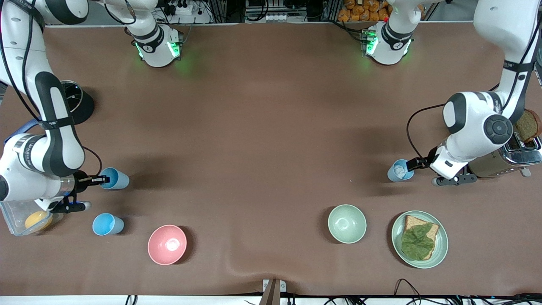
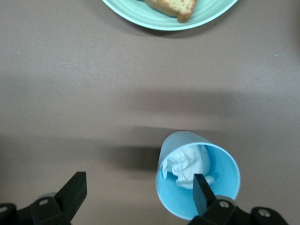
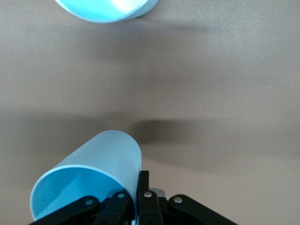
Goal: Stack blue cups with both arms
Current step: 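Carry the tissue cup to mid-table while the right gripper brings its cup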
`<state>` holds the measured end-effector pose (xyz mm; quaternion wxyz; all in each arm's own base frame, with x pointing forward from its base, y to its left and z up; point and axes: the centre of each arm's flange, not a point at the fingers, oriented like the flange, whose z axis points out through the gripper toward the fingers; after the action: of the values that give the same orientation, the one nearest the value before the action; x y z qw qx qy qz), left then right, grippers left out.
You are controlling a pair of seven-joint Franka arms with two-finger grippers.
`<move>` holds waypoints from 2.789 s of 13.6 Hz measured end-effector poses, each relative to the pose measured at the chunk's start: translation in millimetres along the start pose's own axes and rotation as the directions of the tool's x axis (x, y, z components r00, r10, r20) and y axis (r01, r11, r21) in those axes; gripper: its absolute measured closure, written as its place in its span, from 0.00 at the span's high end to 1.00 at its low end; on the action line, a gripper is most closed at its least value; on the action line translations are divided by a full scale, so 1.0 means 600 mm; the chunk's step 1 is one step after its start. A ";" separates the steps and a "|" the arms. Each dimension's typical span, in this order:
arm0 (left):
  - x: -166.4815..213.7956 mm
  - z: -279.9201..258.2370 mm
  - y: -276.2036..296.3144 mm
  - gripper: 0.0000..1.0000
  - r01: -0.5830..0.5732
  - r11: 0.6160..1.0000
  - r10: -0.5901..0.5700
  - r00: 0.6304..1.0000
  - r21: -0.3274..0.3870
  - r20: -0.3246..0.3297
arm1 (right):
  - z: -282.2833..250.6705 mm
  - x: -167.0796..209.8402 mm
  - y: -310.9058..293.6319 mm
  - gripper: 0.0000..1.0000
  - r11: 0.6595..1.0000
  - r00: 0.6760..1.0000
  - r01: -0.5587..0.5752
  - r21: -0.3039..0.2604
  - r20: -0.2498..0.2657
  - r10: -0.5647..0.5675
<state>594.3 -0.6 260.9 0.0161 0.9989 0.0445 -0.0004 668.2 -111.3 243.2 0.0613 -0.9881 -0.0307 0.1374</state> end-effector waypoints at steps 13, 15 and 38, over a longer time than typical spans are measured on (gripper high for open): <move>-0.001 0.046 0.047 0.04 -0.022 1.000 0.022 1.000 -0.022 0.020 | 0.000 -0.001 0.001 0.04 1.000 1.000 -0.001 0.000 0.002 0.001; -0.004 0.041 0.090 0.04 -0.010 0.999 0.010 1.000 -0.040 0.017 | 0.000 -0.001 0.001 0.04 1.000 1.000 -0.001 0.000 0.003 0.001; -0.359 0.038 0.826 0.04 0.378 0.922 -0.379 0.925 -0.088 0.003 | 0.003 0.002 -0.031 0.04 1.000 1.000 -0.018 0.000 0.019 0.018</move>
<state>423.8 -513.7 254.7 0.0588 0.9698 0.2367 0.0053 668.4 -92.6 243.7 0.0601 -0.9870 -0.0222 0.1472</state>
